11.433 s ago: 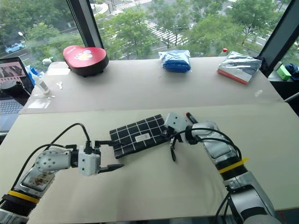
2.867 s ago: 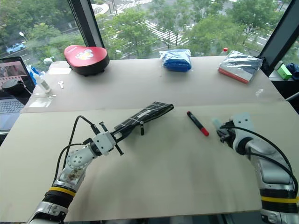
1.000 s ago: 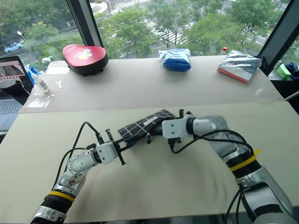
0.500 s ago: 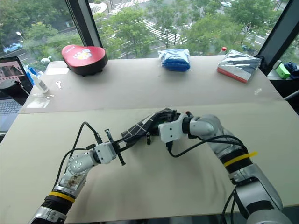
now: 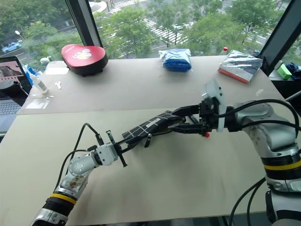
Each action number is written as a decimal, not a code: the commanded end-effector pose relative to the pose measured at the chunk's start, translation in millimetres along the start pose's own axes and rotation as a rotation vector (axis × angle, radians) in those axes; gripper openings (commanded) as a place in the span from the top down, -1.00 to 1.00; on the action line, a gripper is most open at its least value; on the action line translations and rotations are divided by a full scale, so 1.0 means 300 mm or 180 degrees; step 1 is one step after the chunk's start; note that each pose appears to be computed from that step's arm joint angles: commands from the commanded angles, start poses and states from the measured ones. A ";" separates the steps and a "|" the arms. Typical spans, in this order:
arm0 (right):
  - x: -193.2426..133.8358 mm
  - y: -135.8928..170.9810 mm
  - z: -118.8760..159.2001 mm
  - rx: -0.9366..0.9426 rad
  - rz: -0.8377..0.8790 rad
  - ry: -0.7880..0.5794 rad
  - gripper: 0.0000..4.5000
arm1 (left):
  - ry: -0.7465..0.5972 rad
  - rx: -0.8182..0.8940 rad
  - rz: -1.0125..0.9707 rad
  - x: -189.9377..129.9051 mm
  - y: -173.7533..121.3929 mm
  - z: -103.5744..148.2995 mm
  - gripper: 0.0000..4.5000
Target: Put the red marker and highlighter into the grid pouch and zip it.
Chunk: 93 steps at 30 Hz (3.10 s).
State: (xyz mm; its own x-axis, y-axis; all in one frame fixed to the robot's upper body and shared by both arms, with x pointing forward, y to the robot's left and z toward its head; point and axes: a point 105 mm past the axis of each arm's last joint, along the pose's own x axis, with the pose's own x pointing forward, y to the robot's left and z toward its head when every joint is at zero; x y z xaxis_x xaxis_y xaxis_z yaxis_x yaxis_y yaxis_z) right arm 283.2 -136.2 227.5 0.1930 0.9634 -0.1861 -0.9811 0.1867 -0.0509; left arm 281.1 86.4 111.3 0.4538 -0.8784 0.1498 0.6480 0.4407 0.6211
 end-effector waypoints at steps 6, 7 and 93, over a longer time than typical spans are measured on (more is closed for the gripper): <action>-0.107 -0.228 -0.001 0.0046 -0.1544 -0.0207 -0.37 | -0.0064 0.0108 0.0054 -0.004 0.011 0.019 1.00; -0.109 -0.260 -0.048 0.0026 -0.1772 -0.0008 -0.37 | -0.0062 0.0108 0.0056 -0.005 0.012 0.019 1.00; 0.100 -0.117 -0.149 -0.2505 -0.0328 0.1842 0.77 | -0.0085 0.0098 0.0021 0.015 0.017 0.028 1.00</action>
State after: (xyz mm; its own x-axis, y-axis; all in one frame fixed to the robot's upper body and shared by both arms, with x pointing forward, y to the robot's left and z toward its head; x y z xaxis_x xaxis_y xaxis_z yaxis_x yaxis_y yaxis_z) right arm 324.3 -130.5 173.2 0.4599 0.6567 -0.5977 -0.7500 -0.0730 -0.6574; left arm 282.6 85.4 115.6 0.4587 -0.8757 0.1509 0.6395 0.4432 0.6281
